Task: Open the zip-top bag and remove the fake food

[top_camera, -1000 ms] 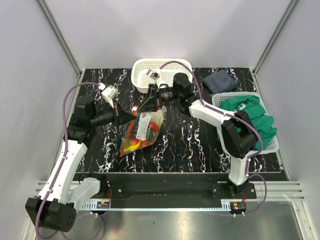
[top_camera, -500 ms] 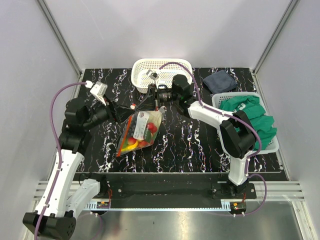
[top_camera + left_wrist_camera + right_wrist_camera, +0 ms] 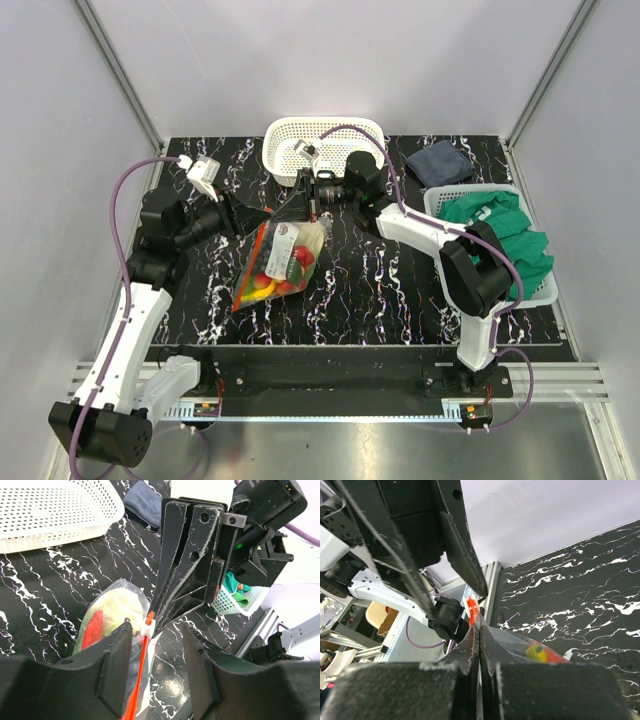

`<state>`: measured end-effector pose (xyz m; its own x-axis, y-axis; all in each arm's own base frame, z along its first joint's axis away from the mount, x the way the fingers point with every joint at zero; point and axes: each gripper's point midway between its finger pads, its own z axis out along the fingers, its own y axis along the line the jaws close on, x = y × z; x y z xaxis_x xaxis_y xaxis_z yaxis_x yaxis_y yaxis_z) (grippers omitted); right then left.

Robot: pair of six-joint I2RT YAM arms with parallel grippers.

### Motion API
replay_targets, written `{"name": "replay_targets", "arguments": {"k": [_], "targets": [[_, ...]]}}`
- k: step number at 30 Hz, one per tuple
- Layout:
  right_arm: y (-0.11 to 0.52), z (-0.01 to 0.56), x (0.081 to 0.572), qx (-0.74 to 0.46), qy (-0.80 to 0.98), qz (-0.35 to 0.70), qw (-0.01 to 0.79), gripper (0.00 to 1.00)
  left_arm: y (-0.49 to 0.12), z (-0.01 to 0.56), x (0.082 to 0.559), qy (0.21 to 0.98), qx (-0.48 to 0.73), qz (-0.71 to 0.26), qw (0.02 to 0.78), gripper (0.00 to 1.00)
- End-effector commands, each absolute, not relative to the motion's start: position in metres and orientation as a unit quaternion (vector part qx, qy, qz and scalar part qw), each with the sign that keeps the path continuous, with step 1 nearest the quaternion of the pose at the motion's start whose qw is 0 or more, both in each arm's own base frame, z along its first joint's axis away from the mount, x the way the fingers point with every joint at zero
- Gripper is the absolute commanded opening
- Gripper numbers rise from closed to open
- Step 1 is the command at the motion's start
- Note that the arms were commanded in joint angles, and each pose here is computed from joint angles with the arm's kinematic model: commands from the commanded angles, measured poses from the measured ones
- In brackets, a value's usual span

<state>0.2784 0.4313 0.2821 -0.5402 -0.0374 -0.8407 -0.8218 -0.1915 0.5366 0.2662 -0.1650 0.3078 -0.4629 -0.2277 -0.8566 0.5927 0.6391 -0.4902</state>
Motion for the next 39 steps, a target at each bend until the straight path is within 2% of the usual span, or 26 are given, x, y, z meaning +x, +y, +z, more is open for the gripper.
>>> {"name": "replay_targets", "arguments": {"k": [1, 6, 7, 8, 10, 11, 14, 16, 28, 39], "targets": [[0.427, 0.327, 0.266, -0.398, 0.518, 0.679, 0.336, 0.0, -0.168, 0.329, 0.271, 0.728, 0.143, -0.408, 0.532, 0.41], [0.426, 0.329, 0.266, -0.396, 0.514, 0.682, 0.338, 0.0, -0.169, 0.32, 0.269, 0.733, 0.148, -0.409, 0.523, 0.39], [0.427, 0.329, 0.266, -0.394, 0.515, 0.684, 0.334, 0.0, -0.169, 0.319, 0.268, 0.733, 0.149, -0.409, 0.523, 0.36], [0.426, 0.33, 0.265, -0.394, 0.513, 0.685, 0.336, 0.0, -0.168, 0.318, 0.269, 0.734, 0.148, -0.407, 0.523, 0.27], [0.426, 0.33, 0.265, -0.39, 0.513, 0.687, 0.335, 0.0, -0.167, 0.318, 0.27, 0.735, 0.148, -0.402, 0.527, 0.2], [0.426, 0.332, 0.264, -0.392, 0.508, 0.688, 0.339, 0.0, -0.167, 0.316, 0.27, 0.736, 0.148, -0.401, 0.526, 0.12], [0.425, 0.335, 0.261, -0.389, 0.5, 0.696, 0.336, 0.0, -0.167, 0.314, 0.271, 0.737, 0.15, -0.402, 0.522, 0.03], [0.425, 0.336, 0.262, -0.38, 0.504, 0.699, 0.336, 0.0, -0.167, 0.311, 0.271, 0.739, 0.149, -0.401, 0.521, 0.01], [0.425, 0.342, 0.287, -0.284, 0.544, 0.706, 0.354, 0.0, -0.169, 0.296, 0.261, 0.747, 0.152, -0.411, 0.5, 0.0], [0.389, 0.332, 0.329, -0.184, 0.578, 0.692, 0.393, 0.0, -0.165, 0.272, 0.237, 0.772, 0.131, -0.412, 0.466, 0.0]]}}
